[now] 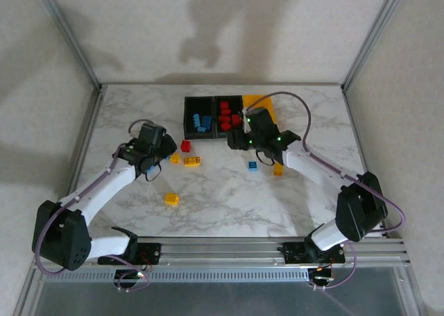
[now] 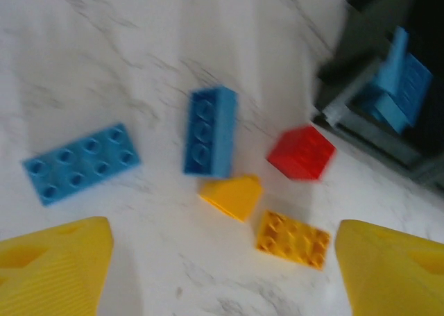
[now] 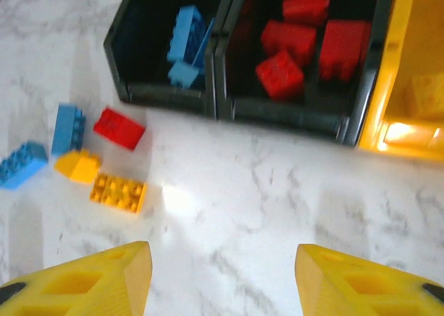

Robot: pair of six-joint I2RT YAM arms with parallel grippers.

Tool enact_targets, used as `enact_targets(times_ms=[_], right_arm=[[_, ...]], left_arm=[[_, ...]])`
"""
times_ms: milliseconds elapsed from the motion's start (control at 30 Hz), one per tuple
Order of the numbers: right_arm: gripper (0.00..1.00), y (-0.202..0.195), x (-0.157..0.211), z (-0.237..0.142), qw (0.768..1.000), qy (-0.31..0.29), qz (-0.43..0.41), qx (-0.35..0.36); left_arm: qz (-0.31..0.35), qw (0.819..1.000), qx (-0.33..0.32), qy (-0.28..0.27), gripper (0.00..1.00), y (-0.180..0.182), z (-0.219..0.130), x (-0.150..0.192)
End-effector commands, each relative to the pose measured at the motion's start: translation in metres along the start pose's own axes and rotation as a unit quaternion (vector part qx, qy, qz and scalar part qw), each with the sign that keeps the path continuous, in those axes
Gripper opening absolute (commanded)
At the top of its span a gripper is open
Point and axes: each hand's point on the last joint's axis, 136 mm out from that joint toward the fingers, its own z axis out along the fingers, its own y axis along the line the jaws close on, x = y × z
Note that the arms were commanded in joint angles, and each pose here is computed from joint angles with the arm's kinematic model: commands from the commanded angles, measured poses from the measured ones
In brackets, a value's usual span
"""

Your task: Sort the legos into containers by color

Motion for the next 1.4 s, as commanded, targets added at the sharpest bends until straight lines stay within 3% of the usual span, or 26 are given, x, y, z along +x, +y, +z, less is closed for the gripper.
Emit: enact_targets(times_ms=[0,233,433,700,1100,1200,1300,1367], right_arm=[[0.57,0.006,0.005,-0.016,1.000,-0.017,0.006,-0.021],[0.57,-0.004,0.025,-0.025,1.000,-0.010,0.016,-0.012],[0.56,-0.007,0.029,-0.029,1.000,-0.010,0.011,-0.007],[0.56,-0.011,0.031,-0.030,1.000,-0.010,0.011,0.000],[0.56,-0.014,0.035,-0.019,1.000,0.003,0.016,0.007],[0.56,-0.014,0.037,-0.015,1.000,0.009,0.019,0.009],[0.55,-0.015,0.038,-0.015,1.000,0.012,0.020,0.012],[0.55,-0.015,0.038,-0.017,1.000,0.010,0.022,0.012]], left_arm=[[0.021,0.998,-0.052,-0.002,0.93,0.027,0.015,-0.009],[-0.002,1.000,-0.015,0.007,0.98,0.028,0.053,-0.024],[-0.041,0.999,-0.004,0.032,0.98,0.050,0.087,-0.021],[-0.042,0.997,0.034,0.062,0.93,0.051,0.090,0.005],[-0.014,0.998,-0.009,0.067,0.77,0.074,0.067,0.042],[0.004,0.997,-0.030,0.071,0.63,0.077,0.069,0.048],[0.007,0.996,-0.056,0.075,0.60,0.085,0.074,0.050],[0.012,0.994,-0.076,0.078,0.52,0.091,0.076,0.051]])
